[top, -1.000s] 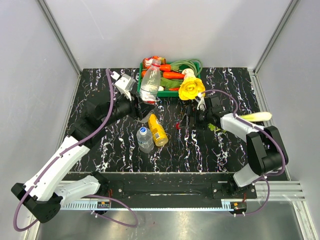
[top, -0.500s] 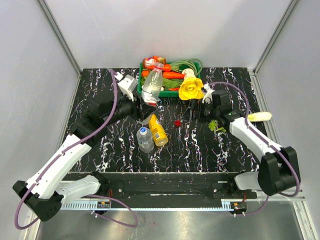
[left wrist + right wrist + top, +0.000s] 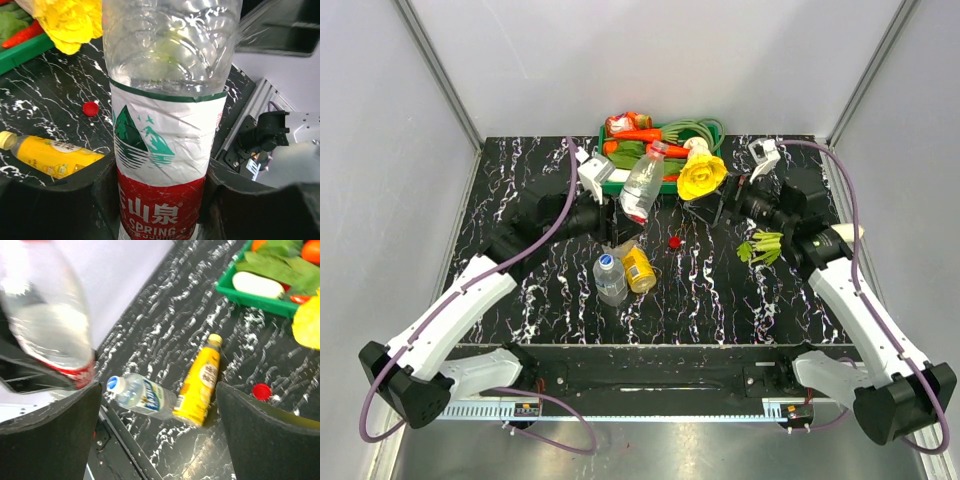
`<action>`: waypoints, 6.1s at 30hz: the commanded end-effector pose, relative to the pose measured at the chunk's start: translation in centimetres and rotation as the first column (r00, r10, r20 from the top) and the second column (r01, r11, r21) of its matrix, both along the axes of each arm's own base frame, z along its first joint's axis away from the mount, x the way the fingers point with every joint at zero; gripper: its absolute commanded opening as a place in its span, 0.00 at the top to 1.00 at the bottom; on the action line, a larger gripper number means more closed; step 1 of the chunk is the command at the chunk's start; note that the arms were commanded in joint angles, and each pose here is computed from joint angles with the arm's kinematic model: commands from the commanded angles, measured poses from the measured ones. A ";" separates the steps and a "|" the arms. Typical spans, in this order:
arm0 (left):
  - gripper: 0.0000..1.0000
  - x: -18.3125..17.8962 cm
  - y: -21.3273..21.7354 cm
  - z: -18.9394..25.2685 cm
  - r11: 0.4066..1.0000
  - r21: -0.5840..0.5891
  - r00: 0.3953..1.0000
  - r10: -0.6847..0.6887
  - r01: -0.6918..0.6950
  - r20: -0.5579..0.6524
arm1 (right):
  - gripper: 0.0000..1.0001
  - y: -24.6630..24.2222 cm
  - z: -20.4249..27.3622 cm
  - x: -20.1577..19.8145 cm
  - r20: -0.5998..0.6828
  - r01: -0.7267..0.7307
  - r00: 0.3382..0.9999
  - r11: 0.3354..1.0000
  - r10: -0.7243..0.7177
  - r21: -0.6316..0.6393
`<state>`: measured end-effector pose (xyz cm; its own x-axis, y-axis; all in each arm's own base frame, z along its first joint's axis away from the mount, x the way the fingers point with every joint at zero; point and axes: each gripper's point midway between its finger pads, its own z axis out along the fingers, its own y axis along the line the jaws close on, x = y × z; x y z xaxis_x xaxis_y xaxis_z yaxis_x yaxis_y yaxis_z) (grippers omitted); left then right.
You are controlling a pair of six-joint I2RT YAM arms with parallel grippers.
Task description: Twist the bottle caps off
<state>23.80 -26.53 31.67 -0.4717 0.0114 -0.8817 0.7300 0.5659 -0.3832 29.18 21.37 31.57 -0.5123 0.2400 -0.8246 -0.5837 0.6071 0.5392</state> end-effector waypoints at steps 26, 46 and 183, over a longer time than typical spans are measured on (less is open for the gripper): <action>0.88 -3.1 -5.4 -0.1 0.959 -0.110 0.960 -0.270 0.261 -0.074 | 0.19 3.7 11.2 -1.9 0.256 -0.295 0.945 0.875 0.205 0.384; 0.75 -4.2 -4.9 -0.3 0.952 -0.083 0.954 -0.298 0.294 -0.037 | 1.00 4.1 10.7 -1.9 0.242 -0.318 0.941 0.866 0.238 0.385; 0.08 -2.6 5.5 -18.4 0.840 0.541 0.954 0.188 -0.033 -0.234 | 0.00 -1.4 2.4 2.1 0.269 0.134 0.950 0.985 -0.159 0.110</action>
<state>21.94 -21.84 16.03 -0.6677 0.3171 -0.6735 0.5819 0.7866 -0.2065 31.70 19.59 31.30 -0.2656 0.3481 -0.8990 -0.5870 0.6814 0.4373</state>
